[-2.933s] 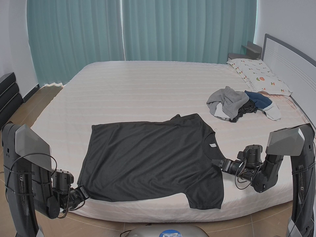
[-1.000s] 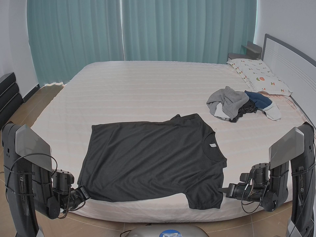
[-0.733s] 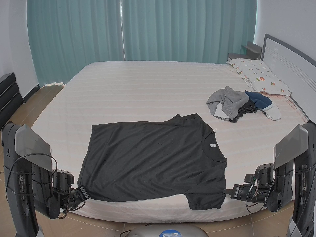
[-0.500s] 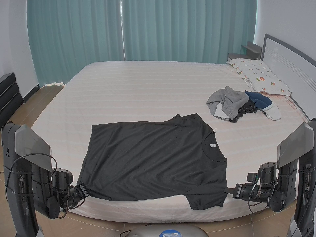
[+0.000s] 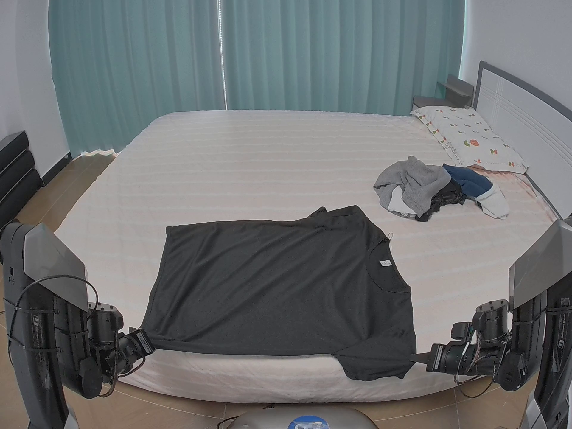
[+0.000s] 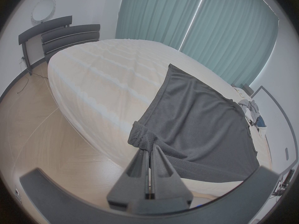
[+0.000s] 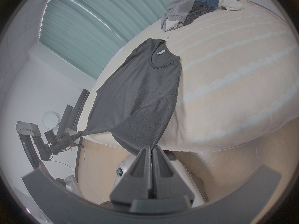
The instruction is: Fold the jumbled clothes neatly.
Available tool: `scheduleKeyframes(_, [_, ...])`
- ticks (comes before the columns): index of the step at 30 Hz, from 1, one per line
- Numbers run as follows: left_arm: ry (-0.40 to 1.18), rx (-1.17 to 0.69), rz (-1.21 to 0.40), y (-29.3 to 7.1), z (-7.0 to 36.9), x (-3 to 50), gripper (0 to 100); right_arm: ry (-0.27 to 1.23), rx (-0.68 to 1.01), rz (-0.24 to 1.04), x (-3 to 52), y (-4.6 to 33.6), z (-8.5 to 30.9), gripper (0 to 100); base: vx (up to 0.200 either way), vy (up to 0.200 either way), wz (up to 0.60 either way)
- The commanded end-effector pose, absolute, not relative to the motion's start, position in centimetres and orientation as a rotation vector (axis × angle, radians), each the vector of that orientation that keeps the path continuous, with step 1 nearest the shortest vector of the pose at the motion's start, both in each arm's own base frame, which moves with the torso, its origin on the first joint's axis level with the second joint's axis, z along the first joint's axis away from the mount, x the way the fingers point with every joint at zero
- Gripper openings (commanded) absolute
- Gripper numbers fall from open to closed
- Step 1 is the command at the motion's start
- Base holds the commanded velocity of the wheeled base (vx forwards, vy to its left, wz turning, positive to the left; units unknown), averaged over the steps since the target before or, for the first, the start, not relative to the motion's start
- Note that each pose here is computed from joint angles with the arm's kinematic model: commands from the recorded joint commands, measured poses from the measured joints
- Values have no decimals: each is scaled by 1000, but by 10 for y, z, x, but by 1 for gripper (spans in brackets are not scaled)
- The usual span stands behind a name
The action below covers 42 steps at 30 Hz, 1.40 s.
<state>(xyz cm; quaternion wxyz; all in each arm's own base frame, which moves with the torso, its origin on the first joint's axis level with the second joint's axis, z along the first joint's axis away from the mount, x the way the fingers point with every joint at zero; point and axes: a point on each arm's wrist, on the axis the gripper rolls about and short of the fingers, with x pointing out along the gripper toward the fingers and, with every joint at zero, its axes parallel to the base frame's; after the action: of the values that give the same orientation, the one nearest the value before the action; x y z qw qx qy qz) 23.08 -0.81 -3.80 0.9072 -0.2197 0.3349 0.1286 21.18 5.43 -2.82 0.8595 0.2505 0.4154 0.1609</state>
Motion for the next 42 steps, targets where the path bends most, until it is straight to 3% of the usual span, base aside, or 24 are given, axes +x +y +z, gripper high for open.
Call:
scheduleKeyframes(1, [686,-451,269,-7,-37,230,0,872,528,339,208,54,-25,0,0,0,0])
scheduleKeyframes(26, [765,-318,270,2,-36,213,0,1028,402,356,185,52,-15,0,0,0,0])
scheduleKeyframes(42, [974,-218,265,1,-27,189,0,1105,328,371,170,49,-8,0,0,0,0])
